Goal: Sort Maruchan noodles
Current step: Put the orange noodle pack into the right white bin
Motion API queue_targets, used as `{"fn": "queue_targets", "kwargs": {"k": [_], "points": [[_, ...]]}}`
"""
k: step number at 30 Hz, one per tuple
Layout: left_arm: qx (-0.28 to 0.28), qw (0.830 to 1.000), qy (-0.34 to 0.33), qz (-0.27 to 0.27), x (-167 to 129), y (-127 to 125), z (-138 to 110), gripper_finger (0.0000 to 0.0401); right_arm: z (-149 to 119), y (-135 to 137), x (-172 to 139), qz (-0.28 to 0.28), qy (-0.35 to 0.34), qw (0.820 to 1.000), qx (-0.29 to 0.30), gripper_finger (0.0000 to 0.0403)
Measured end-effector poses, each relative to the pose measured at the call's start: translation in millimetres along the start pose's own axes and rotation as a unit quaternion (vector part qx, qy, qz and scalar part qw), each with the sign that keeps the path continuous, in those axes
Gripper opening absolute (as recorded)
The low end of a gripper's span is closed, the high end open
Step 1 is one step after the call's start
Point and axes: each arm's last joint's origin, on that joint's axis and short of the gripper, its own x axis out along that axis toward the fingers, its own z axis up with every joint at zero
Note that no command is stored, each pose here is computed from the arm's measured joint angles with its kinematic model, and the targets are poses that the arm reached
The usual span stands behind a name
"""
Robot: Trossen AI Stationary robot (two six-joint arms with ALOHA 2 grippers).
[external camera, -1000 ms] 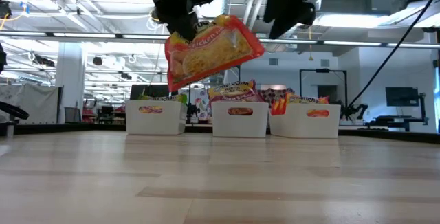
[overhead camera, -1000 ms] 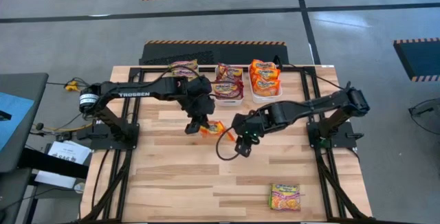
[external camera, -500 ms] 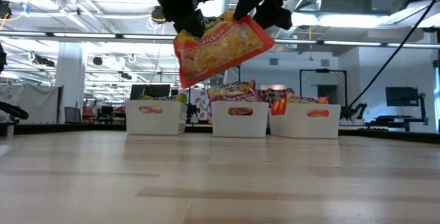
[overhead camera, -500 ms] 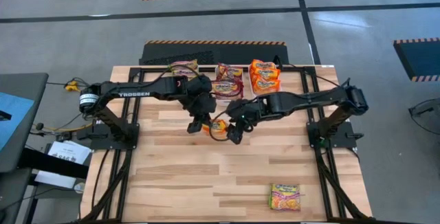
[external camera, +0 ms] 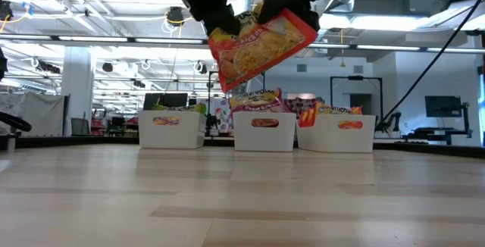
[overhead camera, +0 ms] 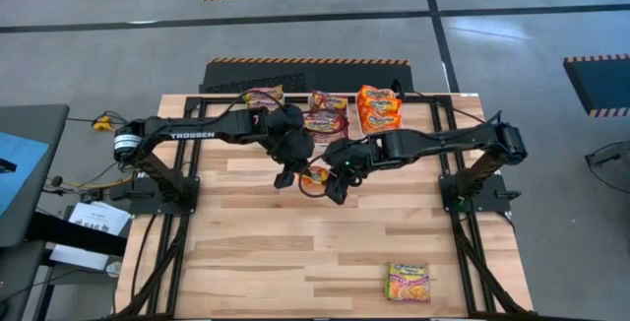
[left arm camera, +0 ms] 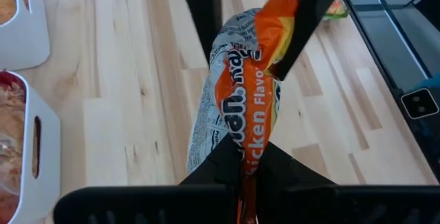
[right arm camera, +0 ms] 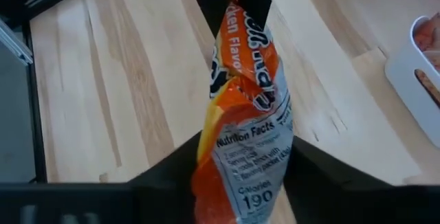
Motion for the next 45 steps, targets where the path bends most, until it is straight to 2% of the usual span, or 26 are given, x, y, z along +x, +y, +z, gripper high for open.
{"fn": "queue_targets", "kwargs": {"k": [4, 8, 11, 16, 22, 26, 31, 36, 42, 45], "points": [[-0.012, 1.0, -0.001, 0.0, 0.0, 0.0, 0.2, 0.0006, 0.0, 0.0, 0.0, 0.0, 0.0, 1.0, 0.026, 0.0116], [-0.05, 0.999, 0.0, 0.0, 0.0, 0.0, 0.1, 0.0007, -0.1, 0.1, 0.0, 0.001, 0.001, 0.999, 0.043, 0.004], [-0.06, 0.998, -0.001, -0.002, -0.2, 0.4, 0.0, 0.0012, 0.0, 0.2, 0.0, 0.002, 0.0, 0.999, 0.046, 0.0012], [-0.083, 0.996, -0.006, -0.012, -0.2, -0.1, 1.1, 0.005, -0.7, 1.1, 0.0, 0.003, 0.002, 0.998, 0.067, 0.0018], [-0.08, 0.997, -0.012, -0.018, 0.5, -1.9, 2.5, 0.0114, -1.8, 2.4, -0.1, 0.013, 0.011, 0.998, 0.068, 0.0014], [-0.107, 0.994, -0.011, -0.027, -1.6, -0.3, 2.0, 0.0143, -5.5, 4.2, -1.6, 0.009, 0.022, 0.997, 0.068, 0.0014], [-0.115, 0.991, -0.027, -0.059, -11.4, 5.1, 3.3, 0.0151, -13.3, 4.6, -17.3, -0.002, 0.046, 0.996, 0.074, 0.0013], [-0.126, 0.989, -0.063, -0.051, -25.1, 11.6, 8.7, 0.0151, -20.4, -3.3, -34.7, -0.028, 0.076, 0.994, 0.071, 0.0013], [-0.132, 0.987, -0.083, -0.036, -41.6, 17.0, 10.0, 0.0151, -21.3, -37.6, -64.1, -0.11, 0.095, 0.988, 0.049, 0.0015], [-0.142, 0.985, -0.09, -0.032, -47.3, 18.3, 10.4, 0.0151, -16.1, -61.3, -84.3, -0.129, 0.085, 0.987, 0.039, 0.0015]]}}
